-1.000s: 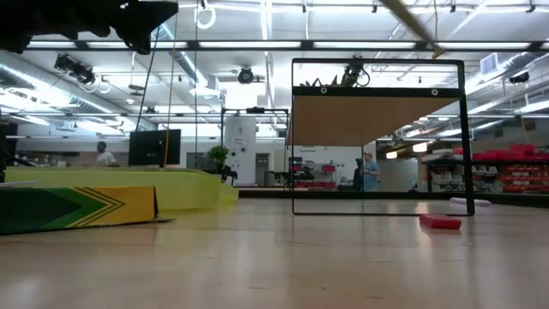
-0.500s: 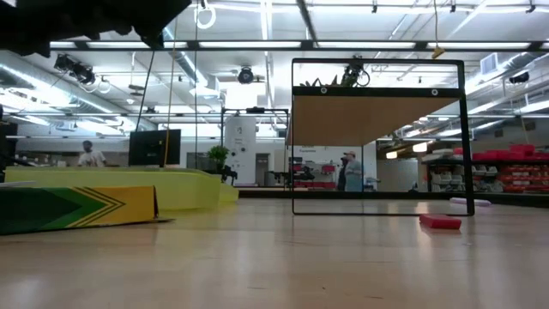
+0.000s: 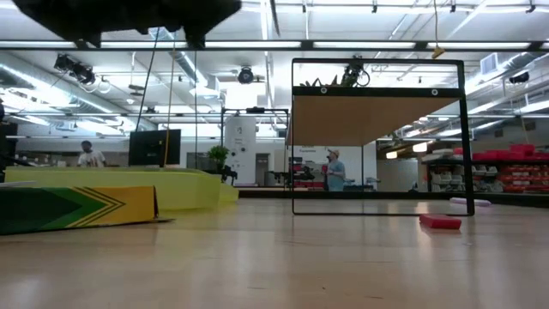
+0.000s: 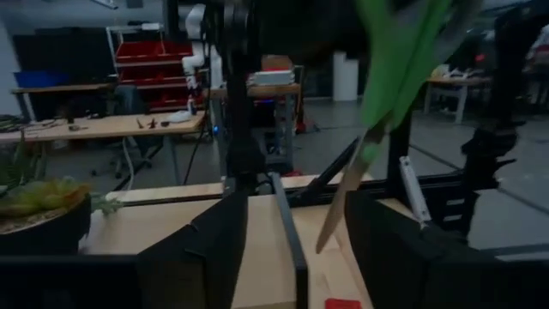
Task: Pack school essentials
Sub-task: Put the green scissors into the yellow supply box
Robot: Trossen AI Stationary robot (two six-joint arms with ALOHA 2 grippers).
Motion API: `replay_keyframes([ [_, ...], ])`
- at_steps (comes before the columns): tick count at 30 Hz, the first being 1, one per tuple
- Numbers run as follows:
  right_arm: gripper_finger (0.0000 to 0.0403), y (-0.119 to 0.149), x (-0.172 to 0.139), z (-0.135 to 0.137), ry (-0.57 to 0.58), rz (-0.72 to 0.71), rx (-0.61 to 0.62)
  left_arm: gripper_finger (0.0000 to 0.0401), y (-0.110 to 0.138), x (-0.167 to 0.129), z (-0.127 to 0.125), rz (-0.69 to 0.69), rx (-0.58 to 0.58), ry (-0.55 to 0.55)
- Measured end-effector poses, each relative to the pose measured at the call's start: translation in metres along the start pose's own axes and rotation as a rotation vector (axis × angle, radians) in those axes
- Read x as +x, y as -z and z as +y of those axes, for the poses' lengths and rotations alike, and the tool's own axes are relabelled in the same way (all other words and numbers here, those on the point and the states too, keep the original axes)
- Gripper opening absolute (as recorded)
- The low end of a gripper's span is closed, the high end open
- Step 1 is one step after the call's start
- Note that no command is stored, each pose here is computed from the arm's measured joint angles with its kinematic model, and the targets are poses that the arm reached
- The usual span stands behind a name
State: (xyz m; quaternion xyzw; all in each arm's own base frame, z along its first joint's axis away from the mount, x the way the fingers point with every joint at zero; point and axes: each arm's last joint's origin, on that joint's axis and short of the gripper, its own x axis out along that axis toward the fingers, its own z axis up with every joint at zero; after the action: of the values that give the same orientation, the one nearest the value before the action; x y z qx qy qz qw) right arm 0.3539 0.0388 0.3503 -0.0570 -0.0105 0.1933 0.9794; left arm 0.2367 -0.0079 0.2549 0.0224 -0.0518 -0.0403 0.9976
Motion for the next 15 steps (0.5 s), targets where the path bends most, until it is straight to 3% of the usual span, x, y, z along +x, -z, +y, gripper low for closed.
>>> replay_keyframes([
  [9, 0.0104, -0.001, -0.001, -0.006, 0.152, 0.009, -0.146, 0.0297, -0.004, 0.015, 0.004, 0.019, 0.11, -0.097],
  [15, 0.0104, -0.002, -0.001, -0.008, 0.231, 0.029, -0.231, 0.0306, -0.01, 0.017, 0.004, -0.004, 0.137, -0.114],
])
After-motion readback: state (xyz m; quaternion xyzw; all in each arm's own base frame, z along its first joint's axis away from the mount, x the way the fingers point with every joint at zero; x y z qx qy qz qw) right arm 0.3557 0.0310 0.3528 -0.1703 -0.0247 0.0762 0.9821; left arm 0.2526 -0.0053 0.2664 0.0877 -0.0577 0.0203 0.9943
